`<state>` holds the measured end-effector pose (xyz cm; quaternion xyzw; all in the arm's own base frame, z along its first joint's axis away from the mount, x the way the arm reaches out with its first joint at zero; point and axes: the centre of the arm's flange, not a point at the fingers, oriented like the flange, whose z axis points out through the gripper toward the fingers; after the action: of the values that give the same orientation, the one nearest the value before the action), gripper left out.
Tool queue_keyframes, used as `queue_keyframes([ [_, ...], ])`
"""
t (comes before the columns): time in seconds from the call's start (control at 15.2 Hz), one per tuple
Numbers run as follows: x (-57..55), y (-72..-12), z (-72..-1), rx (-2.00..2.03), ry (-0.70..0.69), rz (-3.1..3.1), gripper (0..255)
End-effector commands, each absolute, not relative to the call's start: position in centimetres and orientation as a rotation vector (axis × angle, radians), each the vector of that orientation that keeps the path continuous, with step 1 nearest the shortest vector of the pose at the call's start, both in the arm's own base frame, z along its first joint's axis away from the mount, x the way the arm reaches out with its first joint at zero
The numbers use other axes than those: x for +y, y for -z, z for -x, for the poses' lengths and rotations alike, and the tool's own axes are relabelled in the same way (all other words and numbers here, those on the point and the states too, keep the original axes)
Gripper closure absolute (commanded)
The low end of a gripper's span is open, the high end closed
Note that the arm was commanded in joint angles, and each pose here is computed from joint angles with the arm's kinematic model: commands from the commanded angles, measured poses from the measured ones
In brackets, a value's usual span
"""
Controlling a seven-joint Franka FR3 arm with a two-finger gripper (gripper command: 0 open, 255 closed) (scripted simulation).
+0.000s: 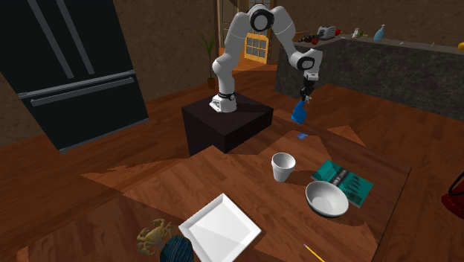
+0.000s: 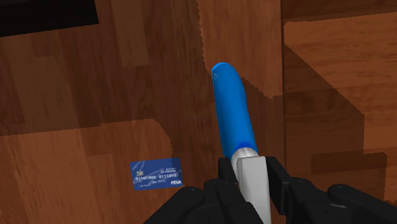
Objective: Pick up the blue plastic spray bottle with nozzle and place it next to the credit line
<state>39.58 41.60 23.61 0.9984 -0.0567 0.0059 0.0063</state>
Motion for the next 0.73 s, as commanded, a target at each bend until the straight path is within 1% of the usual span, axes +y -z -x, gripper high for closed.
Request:
queue_keyframes([
  [0.0,41.6,-23.6,-39.6,-0.177,-0.019,-3.124,255],
  [0.07,41.6,-23.6,-39.6,-0.177,-0.019,-3.124,255],
  [0.13,41.6,-23.6,-39.6,-0.177,-0.019,-3.124,0],
  [0.46,41.6,-23.6,-39.6,-0.177,-0.019,-3.124,0],
  [0.66,41.7,-27.6,-39.5,-0.177,-0.019,-3.124,0],
])
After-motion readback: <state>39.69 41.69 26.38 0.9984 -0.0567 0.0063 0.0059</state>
